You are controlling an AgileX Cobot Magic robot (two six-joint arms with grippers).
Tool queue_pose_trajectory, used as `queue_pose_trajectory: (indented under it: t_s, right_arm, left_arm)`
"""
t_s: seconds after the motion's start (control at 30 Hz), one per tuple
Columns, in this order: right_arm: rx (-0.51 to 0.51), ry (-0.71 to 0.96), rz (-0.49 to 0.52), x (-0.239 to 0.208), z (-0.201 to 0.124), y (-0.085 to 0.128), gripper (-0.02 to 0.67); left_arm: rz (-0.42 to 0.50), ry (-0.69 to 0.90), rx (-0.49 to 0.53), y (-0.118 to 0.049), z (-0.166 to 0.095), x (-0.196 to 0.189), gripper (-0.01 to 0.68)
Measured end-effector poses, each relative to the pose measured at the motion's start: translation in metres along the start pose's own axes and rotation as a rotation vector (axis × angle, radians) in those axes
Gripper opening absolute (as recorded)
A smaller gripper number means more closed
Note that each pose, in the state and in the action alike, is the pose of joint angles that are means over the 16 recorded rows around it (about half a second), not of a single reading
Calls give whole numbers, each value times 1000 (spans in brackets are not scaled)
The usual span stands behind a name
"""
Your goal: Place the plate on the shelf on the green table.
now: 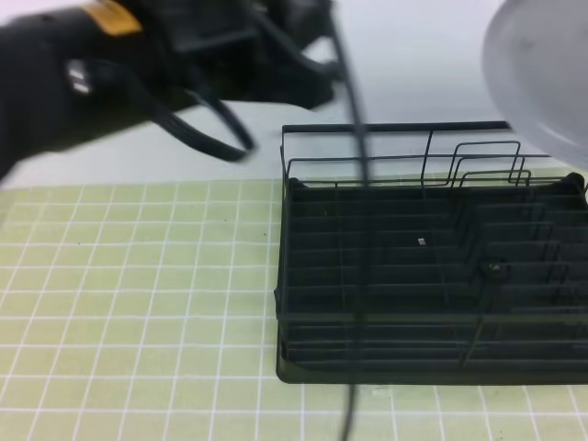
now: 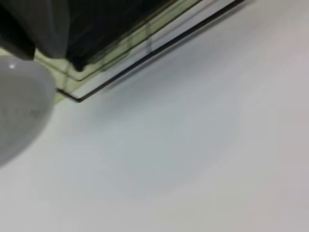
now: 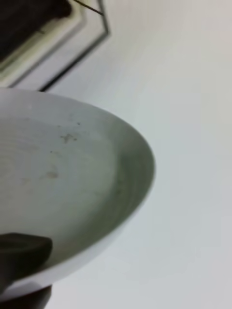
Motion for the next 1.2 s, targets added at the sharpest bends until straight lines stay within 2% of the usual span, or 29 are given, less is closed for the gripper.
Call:
queue_pose_trajectory:
  t_s: [0.17, 0.33, 0.47, 0.87, 1.2]
  right_arm:
    - [-168, 29, 98, 40, -14, 0, -4]
    - [-278, 30, 193, 76, -30, 4, -4]
    - [-333, 24, 247, 97, -42, 9, 2]
    - [-400, -4, 351, 112, -50, 18, 2]
    - [-461, 5, 416, 112, -54, 24, -4]
  left_arm:
    - [108, -7, 3, 32, 7, -9, 23]
    - [197, -47, 9, 55, 8, -20, 2]
    - [247, -103, 11, 66, 2, -30, 0]
    - [331, -295, 35, 77, -24, -64, -1]
    - [351, -385, 76, 76, -22, -77, -1]
Point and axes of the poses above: a point on each arm's last joint axis where the gripper is mounted, x pointing out along that axis toward the gripper, y along the wrist's bending axis when the last joint is at zero, z = x × y, the point moved 1 cm from there along x, pointing out along that axis toward the gripper, and after that the axes turned 15 degrees about -x, right-handed, at the moved point
